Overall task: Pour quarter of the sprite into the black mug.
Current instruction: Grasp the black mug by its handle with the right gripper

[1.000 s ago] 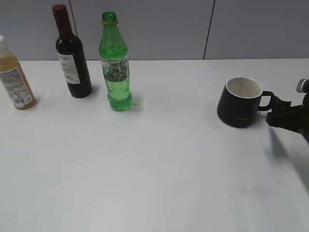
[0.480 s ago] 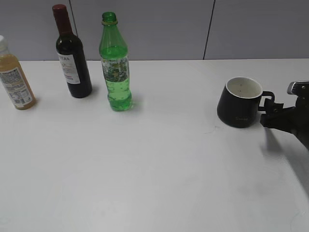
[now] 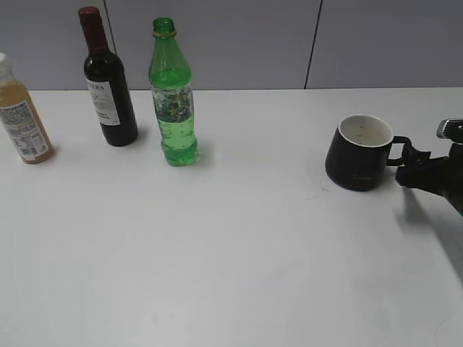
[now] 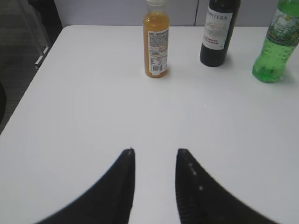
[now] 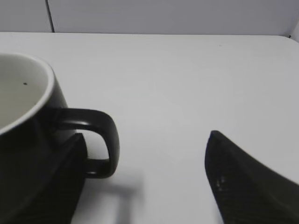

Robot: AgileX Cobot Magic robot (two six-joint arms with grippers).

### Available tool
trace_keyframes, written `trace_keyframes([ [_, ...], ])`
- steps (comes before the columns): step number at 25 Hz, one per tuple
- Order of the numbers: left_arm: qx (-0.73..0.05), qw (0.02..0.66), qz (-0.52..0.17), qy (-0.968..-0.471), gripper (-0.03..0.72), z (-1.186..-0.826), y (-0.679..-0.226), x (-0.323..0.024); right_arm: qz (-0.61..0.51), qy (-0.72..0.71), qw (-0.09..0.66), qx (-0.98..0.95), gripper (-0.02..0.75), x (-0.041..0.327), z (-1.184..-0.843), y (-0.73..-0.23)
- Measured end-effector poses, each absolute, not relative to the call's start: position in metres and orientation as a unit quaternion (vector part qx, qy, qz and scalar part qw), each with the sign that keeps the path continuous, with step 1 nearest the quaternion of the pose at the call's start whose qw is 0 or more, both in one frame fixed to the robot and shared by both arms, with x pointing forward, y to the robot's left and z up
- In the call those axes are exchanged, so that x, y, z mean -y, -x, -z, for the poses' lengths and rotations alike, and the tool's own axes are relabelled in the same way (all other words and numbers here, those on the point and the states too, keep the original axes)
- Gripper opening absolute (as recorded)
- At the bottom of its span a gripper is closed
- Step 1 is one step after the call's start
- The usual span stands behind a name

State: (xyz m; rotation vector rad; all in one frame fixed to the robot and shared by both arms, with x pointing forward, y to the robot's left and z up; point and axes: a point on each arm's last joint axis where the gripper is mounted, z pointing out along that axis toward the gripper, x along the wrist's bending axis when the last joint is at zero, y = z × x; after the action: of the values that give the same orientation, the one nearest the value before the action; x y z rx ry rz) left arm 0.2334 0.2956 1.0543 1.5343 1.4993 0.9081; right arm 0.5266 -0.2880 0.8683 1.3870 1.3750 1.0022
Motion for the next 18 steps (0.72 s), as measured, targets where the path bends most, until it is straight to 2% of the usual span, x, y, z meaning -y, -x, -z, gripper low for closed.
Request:
trace_keyframes([
  [11, -0.591, 0.395, -0.358, -0.605, 0.235, -1.054, -0.233, -0.296, -0.416, -0.553, 0.458, -0.558, 0.593, 0.286, -0.871, -0.532],
  [18, -0.591, 0.395, -0.358, -0.605, 0.235, -1.054, -0.233, -0.296, -0.403, -0.557, 0.439, -0.578, 0.593, 0.284, -0.852, -0.533],
])
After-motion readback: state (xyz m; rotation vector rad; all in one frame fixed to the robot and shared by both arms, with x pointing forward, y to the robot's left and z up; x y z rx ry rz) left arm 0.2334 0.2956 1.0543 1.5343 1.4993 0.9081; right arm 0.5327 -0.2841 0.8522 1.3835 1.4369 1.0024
